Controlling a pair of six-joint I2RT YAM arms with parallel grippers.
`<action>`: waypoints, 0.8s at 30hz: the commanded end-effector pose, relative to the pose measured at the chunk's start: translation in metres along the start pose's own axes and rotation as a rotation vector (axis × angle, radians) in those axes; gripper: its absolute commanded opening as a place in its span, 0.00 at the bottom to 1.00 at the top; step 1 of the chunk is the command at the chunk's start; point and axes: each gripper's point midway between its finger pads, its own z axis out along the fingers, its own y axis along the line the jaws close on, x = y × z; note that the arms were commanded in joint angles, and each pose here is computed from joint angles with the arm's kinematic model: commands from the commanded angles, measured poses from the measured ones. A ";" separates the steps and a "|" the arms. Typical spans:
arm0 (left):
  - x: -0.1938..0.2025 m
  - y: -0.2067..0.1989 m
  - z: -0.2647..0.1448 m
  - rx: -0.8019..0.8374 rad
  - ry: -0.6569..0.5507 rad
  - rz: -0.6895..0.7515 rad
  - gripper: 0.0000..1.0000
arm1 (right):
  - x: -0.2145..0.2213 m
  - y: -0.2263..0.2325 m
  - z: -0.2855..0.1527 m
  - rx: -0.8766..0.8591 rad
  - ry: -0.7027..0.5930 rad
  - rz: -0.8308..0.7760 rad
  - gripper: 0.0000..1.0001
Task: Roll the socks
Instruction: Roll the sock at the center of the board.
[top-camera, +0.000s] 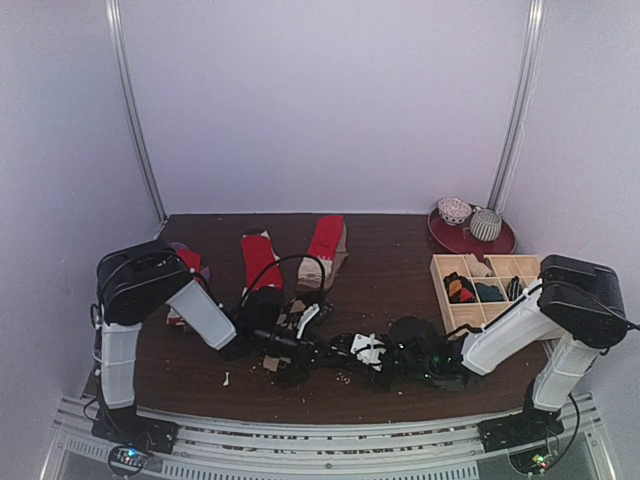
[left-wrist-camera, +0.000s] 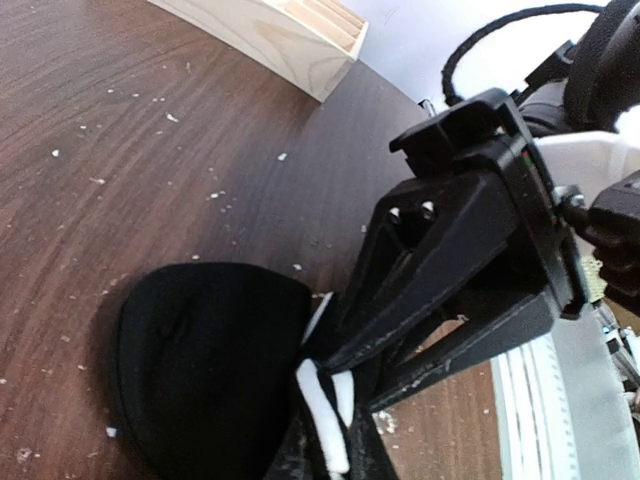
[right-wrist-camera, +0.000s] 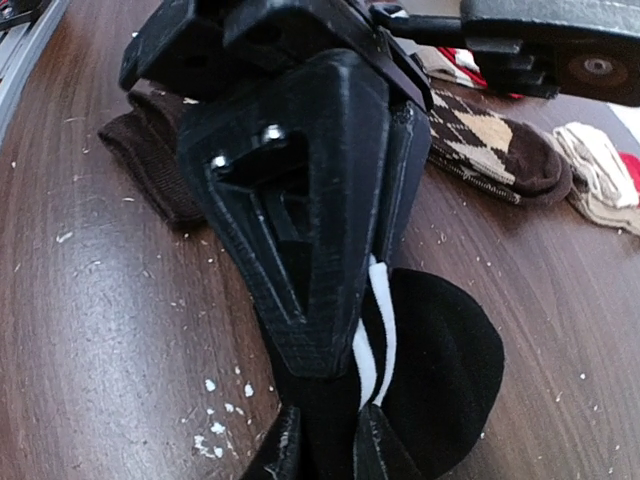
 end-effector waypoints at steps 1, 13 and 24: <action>0.142 0.032 -0.024 -0.187 0.385 -0.348 0.34 | 0.028 0.009 0.008 -0.062 0.151 0.092 0.17; 0.044 0.025 -0.068 -0.443 0.233 0.097 0.77 | 0.051 0.029 -0.006 -0.283 0.404 0.388 0.15; -0.072 -0.034 -0.139 -0.872 -0.056 0.666 0.98 | 0.062 0.034 -0.013 -0.341 0.566 0.569 0.16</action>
